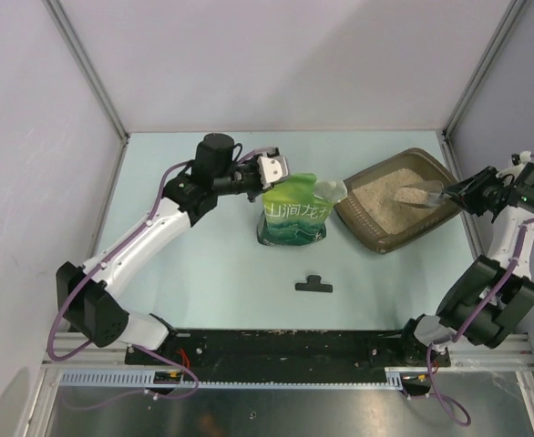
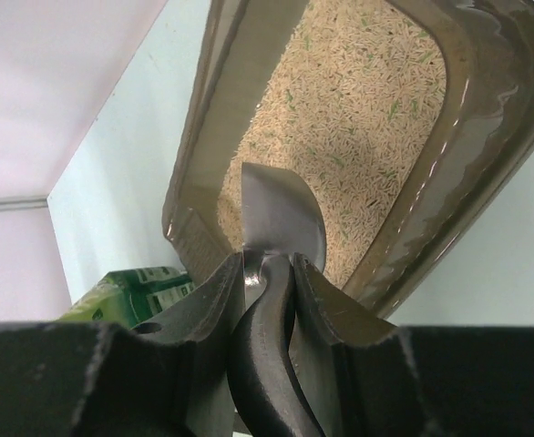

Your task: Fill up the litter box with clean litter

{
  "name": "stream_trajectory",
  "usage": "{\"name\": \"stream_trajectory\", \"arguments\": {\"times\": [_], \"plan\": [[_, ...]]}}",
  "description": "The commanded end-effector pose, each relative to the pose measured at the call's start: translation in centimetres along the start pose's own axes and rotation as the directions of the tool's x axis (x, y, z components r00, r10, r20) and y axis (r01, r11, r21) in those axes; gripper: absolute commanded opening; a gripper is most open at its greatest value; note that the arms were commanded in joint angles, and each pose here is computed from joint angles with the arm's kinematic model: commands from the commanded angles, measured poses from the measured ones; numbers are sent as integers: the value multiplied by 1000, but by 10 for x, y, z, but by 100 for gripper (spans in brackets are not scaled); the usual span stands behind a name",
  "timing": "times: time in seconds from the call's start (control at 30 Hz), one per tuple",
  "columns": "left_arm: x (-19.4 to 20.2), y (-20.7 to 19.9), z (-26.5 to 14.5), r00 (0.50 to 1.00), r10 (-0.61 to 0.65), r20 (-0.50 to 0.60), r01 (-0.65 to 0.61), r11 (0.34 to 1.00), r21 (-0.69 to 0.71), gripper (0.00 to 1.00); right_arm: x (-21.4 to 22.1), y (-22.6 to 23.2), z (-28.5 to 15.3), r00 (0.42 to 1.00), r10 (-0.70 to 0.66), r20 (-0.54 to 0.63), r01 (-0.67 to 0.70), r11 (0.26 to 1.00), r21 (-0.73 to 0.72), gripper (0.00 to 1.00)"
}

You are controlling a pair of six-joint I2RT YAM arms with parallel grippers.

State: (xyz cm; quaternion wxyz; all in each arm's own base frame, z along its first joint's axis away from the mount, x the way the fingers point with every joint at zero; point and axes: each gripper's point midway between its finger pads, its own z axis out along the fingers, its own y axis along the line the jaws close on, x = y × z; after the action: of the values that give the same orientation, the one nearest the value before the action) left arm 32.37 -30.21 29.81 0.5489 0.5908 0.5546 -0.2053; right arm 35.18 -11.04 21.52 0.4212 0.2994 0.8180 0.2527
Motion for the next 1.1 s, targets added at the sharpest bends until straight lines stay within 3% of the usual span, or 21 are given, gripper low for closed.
{"name": "stream_trajectory", "arguments": {"times": [0.0,0.23,0.43,0.63,0.8,1.0,1.07], "plan": [[-55,16,-21,980,115,160,-105,992,-68,0,-39,8,5,994,10,106,-11,1000,1,0],[-57,12,-27,978,120,170,-109,992,-70,0,-19,15,-17,998,-15,66,13,999,40,0],[-54,7,-27,979,114,170,-105,993,-60,0,-76,14,6,977,-51,207,31,995,98,0],[-51,5,-28,980,110,168,-101,993,-60,0,-95,-6,-18,959,-163,232,103,963,251,0],[-48,1,-28,980,102,169,-94,994,-54,0,-109,5,-2,935,-253,249,178,941,288,0],[-45,2,-25,981,108,162,-101,994,-53,0,-124,51,24,868,-426,254,359,893,269,0],[-44,1,-25,982,102,160,-95,994,-54,0,-121,62,24,794,-562,231,486,815,315,0]]}}
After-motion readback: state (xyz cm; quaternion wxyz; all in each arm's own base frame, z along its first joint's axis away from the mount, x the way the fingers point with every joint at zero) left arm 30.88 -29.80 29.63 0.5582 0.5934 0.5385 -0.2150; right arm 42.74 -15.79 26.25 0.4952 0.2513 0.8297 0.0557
